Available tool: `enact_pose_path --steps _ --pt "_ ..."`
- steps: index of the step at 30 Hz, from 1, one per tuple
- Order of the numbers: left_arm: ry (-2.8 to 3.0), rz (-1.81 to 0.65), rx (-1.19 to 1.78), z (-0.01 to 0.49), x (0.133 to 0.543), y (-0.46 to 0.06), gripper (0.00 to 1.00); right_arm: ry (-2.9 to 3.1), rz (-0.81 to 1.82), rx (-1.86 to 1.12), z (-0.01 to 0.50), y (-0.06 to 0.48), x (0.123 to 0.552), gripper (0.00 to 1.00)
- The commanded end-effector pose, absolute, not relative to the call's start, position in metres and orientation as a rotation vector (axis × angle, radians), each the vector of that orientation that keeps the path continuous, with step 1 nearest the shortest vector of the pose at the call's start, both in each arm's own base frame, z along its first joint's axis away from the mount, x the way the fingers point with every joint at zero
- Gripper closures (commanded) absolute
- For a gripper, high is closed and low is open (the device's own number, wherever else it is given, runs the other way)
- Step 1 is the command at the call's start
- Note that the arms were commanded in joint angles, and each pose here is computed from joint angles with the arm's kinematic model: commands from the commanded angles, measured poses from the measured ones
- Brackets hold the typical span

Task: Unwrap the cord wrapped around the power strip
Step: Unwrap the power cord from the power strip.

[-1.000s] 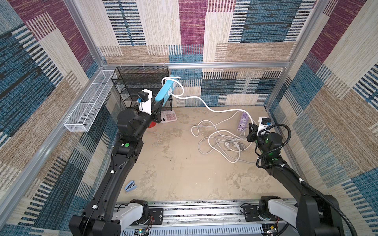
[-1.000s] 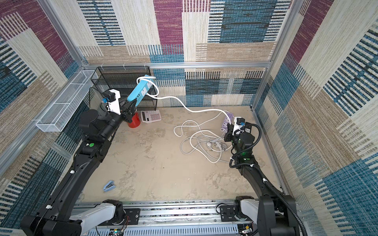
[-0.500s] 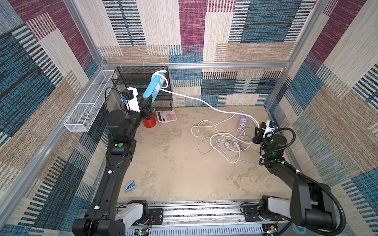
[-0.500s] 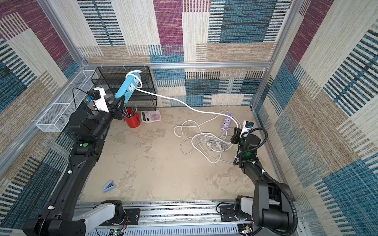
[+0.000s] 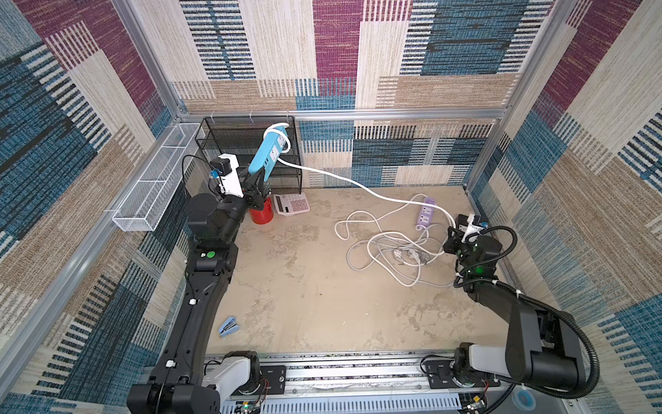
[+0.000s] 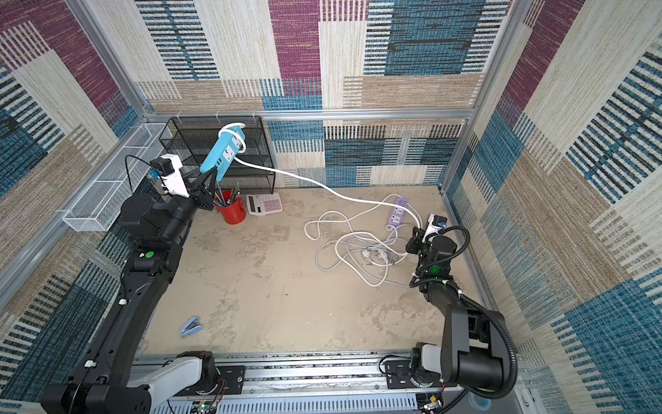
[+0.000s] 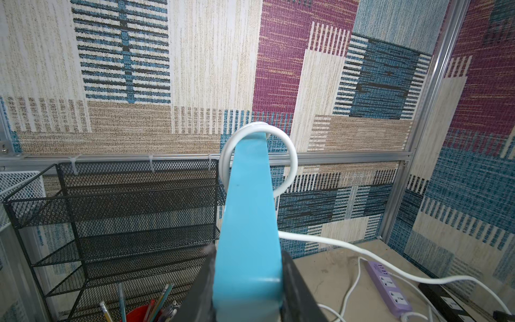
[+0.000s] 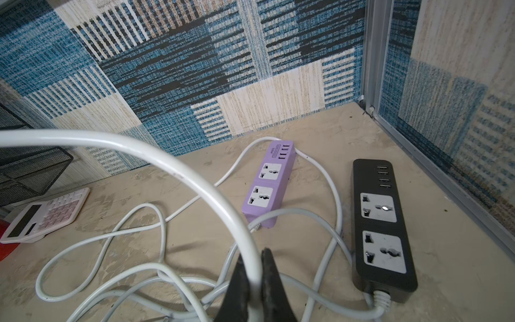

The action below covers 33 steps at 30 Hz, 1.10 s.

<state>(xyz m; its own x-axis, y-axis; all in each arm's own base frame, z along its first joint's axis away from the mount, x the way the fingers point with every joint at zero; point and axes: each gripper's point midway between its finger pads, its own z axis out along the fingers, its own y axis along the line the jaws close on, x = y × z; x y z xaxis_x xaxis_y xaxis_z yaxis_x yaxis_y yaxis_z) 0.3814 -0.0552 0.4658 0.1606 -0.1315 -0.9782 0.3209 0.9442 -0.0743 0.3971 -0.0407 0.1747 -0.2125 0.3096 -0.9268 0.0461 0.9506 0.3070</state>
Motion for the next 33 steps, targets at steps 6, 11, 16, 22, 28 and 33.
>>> enact_pose_path --steps 6,11,16,22,28,33 --pt "1.257 -0.336 0.156 0.495 0.376 -0.054 1.00 1.740 0.253 0.276 0.185 -0.042 0.396 0.77" --pt "1.266 -0.377 0.169 0.492 0.380 -0.059 1.00 1.710 0.267 0.232 0.197 -0.037 0.393 0.15" --pt "1.280 -0.440 0.200 0.489 0.384 -0.069 1.00 1.654 0.271 0.173 0.221 -0.029 0.385 0.02" --pt "1.307 -0.551 0.268 0.486 0.389 -0.087 1.00 1.536 0.322 -0.030 0.265 0.013 0.370 0.02" --pt "1.314 -0.628 0.332 0.490 0.384 -0.104 1.00 1.428 0.490 -0.354 0.300 0.100 0.356 0.02" --pt "1.328 -0.682 0.412 0.489 0.377 -0.122 1.00 1.366 0.610 -0.558 0.331 0.154 0.350 0.02"
